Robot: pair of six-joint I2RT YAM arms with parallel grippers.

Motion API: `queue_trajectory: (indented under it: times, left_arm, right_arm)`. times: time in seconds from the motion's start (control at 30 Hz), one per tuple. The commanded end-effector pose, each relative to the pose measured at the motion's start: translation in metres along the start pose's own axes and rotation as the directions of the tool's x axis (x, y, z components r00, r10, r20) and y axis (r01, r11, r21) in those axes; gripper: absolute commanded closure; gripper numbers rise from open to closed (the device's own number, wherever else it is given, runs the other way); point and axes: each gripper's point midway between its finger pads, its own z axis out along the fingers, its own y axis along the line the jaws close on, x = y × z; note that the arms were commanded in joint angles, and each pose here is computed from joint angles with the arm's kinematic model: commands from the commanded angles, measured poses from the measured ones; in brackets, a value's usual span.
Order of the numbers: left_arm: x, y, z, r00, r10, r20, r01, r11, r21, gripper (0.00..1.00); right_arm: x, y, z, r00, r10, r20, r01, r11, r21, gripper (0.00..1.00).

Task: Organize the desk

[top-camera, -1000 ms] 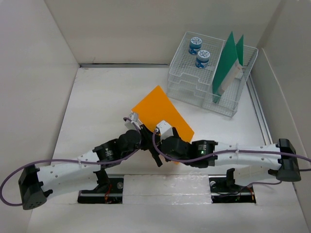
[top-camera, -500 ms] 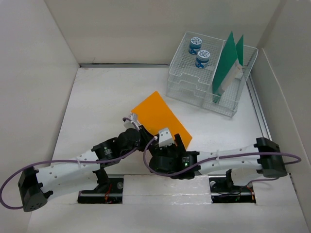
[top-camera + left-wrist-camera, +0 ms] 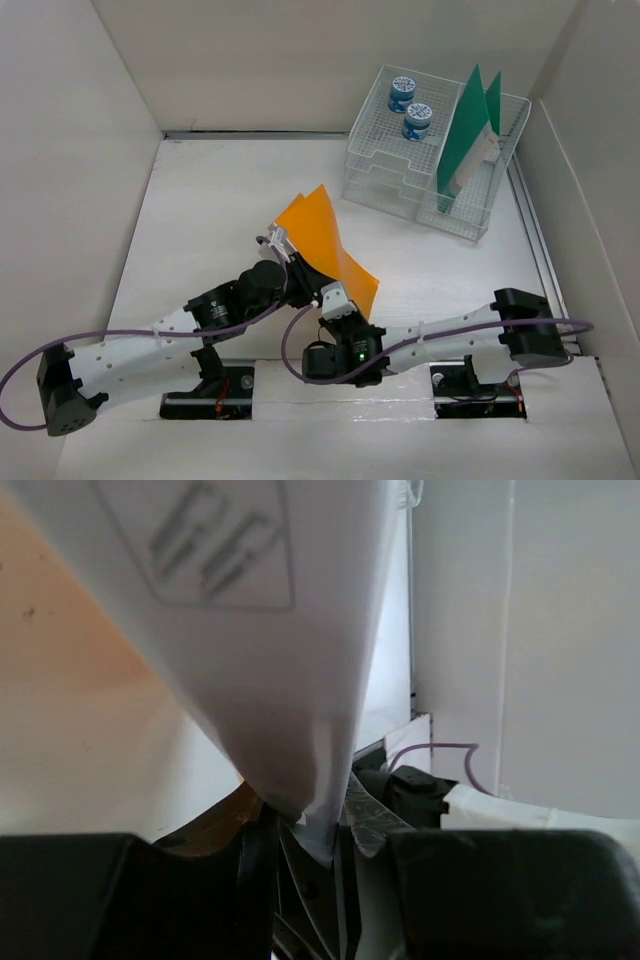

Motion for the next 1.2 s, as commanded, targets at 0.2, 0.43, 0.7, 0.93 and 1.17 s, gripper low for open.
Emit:
queue_trajectory:
  times: [0.2, 0.43, 0.7, 0.93, 1.17]
  left_arm:
    - [-0.028, -0.048, -0.031, 0.996, -0.066, 0.066, 0.056, 0.989, 0.140, 0.82]
    - [-0.091, -0.080, -0.092, 0.957, 0.013, 0.288, -0.059, 0.986, 0.153, 0.22]
    - [-0.143, -0.090, -0.155, 0.870, -0.003, 0.493, -0.099, 0.979, 0.180, 0.19]
    - [-0.128, -0.071, -0.140, 0.879, 0.031, 0.476, -0.131, 0.975, 0.178, 0.19]
    - [-0.099, -0.056, -0.103, 0.911, 0.131, 0.392, -0.202, 0.968, 0.147, 0.21]
  right_arm:
    - [-0.007, -0.029, -0.006, 1.000, 0.002, 0.031, -0.002, 1.000, 0.017, 1.00]
    - [-0.019, -0.042, -0.014, 0.997, 0.060, 0.049, -0.060, 0.998, -0.001, 1.00]
    - [-0.076, -0.079, -0.032, 0.964, 0.219, 0.151, -0.218, 0.976, -0.021, 1.00]
    - [-0.184, -0.190, -0.069, 0.824, 0.473, 0.313, -0.489, 0.872, -0.029, 1.00]
    - [-0.228, -0.350, -0.092, 0.543, 0.604, 0.584, -0.693, 0.715, -0.096, 1.00]
